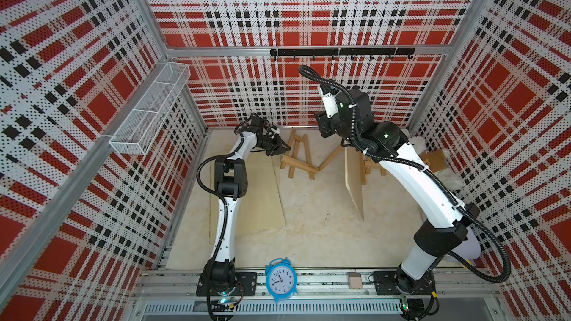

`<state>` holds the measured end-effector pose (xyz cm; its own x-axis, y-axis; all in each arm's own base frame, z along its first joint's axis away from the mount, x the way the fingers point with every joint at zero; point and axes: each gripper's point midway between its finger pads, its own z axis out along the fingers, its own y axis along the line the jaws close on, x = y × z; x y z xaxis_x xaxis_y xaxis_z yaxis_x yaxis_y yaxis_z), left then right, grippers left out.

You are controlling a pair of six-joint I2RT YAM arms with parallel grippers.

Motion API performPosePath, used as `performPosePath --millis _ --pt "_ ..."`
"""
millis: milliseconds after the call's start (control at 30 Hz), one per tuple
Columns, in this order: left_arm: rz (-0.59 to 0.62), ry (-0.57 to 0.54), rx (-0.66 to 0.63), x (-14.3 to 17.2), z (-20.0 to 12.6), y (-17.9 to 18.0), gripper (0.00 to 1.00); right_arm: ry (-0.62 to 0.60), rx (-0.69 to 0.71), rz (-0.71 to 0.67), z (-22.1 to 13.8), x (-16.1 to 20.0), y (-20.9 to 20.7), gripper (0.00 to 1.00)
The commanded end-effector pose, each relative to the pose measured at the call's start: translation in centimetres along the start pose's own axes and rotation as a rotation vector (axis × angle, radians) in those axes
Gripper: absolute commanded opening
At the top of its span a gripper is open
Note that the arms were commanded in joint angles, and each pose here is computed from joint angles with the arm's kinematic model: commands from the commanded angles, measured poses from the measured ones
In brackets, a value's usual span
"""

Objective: Disassemble the easel
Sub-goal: Fold up the easel at the center of the board, then place the easel at the center of the board.

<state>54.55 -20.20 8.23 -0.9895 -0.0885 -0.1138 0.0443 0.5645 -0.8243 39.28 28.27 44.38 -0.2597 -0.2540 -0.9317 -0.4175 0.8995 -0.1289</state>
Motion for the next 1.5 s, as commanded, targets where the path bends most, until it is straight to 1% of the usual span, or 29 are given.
performPosePath --millis 0,67,433,600,733,900,1067,1300,1467 --pt "0.047 -0.021 -0.087 -0.3 0.0 1.8 0.00 -0.069 0.020 0.024 -1.3 -1.9 -1.0 0.47" --pt "0.067 -0.013 -0.091 0.0 0.4 1.8 0.00 -0.069 0.020 0.023 -1.3 -1.9 -1.0 0.47" --pt "0.070 0.038 -0.088 1.3 3.4 1.3 0.00 -0.059 0.024 0.019 -1.2 -1.6 -1.5 0.48" --pt "0.069 0.051 -0.102 1.8 4.0 1.5 0.00 -0.056 0.026 0.018 -1.4 -1.4 -1.7 0.48" --pt "0.063 0.054 -0.140 2.2 4.2 2.2 0.00 -0.053 0.025 0.018 -1.6 -1.3 -1.8 0.48" --pt "0.006 0.016 -0.171 2.1 4.6 3.0 0.00 -0.047 0.028 0.018 -1.9 -1.0 -2.0 0.48" --pt "-0.042 -0.045 -0.181 1.3 5.1 3.5 0.00 -0.047 0.032 0.017 -2.4 -0.9 -2.3 0.48" --pt "-0.062 -0.104 -0.173 -0.1 6.1 2.9 0.00 -0.038 0.039 0.004 -2.6 -0.7 -2.7 0.48" --pt "-0.073 -0.122 -0.193 -0.2 7.0 3.0 0.00 -0.032 0.047 -0.003 -2.7 -0.6 -3.1 0.48"
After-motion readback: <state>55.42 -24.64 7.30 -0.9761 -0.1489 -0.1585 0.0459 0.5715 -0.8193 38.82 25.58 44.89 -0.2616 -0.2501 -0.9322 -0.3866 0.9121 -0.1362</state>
